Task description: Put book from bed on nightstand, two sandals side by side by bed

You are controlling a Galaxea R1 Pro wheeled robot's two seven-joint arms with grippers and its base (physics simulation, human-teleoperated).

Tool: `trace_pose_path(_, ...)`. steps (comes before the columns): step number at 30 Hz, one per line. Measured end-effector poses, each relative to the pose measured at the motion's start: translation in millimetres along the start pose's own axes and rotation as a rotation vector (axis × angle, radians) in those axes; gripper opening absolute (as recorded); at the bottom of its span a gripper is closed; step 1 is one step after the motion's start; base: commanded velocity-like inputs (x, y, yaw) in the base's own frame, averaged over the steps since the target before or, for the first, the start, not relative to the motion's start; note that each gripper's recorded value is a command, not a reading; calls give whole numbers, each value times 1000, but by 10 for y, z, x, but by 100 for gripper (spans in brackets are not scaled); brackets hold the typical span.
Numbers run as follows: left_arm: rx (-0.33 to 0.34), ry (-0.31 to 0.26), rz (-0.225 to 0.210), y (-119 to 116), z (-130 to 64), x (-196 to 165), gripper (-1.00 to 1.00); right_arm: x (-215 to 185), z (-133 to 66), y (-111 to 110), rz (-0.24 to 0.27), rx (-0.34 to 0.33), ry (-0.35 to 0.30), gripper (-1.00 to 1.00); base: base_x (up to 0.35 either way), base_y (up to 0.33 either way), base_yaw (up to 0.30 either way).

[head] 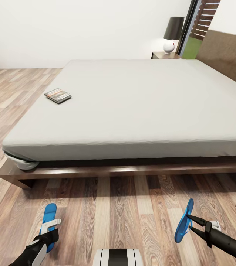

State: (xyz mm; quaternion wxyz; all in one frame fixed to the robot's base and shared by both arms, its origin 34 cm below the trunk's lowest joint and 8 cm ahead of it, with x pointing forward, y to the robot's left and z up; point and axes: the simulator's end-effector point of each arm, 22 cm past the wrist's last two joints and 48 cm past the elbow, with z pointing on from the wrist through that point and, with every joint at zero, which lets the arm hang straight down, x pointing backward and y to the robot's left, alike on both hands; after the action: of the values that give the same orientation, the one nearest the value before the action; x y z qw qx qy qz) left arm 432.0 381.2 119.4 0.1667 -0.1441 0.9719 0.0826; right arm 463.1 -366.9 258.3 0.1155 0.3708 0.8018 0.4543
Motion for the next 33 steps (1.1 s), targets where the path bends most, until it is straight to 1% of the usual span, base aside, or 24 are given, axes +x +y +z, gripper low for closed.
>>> trace_pose_path(5, -3, 3, 6, 18, 1, 5, -100, 5, 5, -5, 0, 2, 0, -100, 11, 0, 0)
trace_pose_path(8, -7, 2, 40, 32, 0, -1, -100, 5, 6, -4, -1, 2, 0, -100, 193, 5, 0)
trace_pose_path(10, -12, -1, 83, 47, -1, -9, -100, 4, 5, -3, -1, 1, -1, -100, 285, 54, 0)
trace_pose_path(14, -14, -1, 109, 53, 1, -7, -100, 4, 6, -6, -1, 2, -1, -100, 125, 23, 0)
trace_pose_path(16, -15, -2, 114, 59, 1, -4, -100, 4, 6, -7, -1, 2, -1, -100, 31, 6, 0)
trace_pose_path(18, -25, -6, 120, 141, 4, -31, -100, 3, 7, -6, -2, 3, -1, -100, 89, 40, 0)
trace_pose_path(22, -34, -7, 124, 222, 5, -50, -100, 2, 7, -4, -3, 2, -2, -100, 206, 143, 0)
trace_pose_path(26, -36, -8, 125, 237, 6, -51, -100, 3, 6, -1, -3, 0, -2, -100, 137, 124, 0)
trace_pose_path(33, -37, -8, 124, 244, 6, -46, -100, 2, 7, -3, -2, 0, -2, -100, 13, 36, 0)
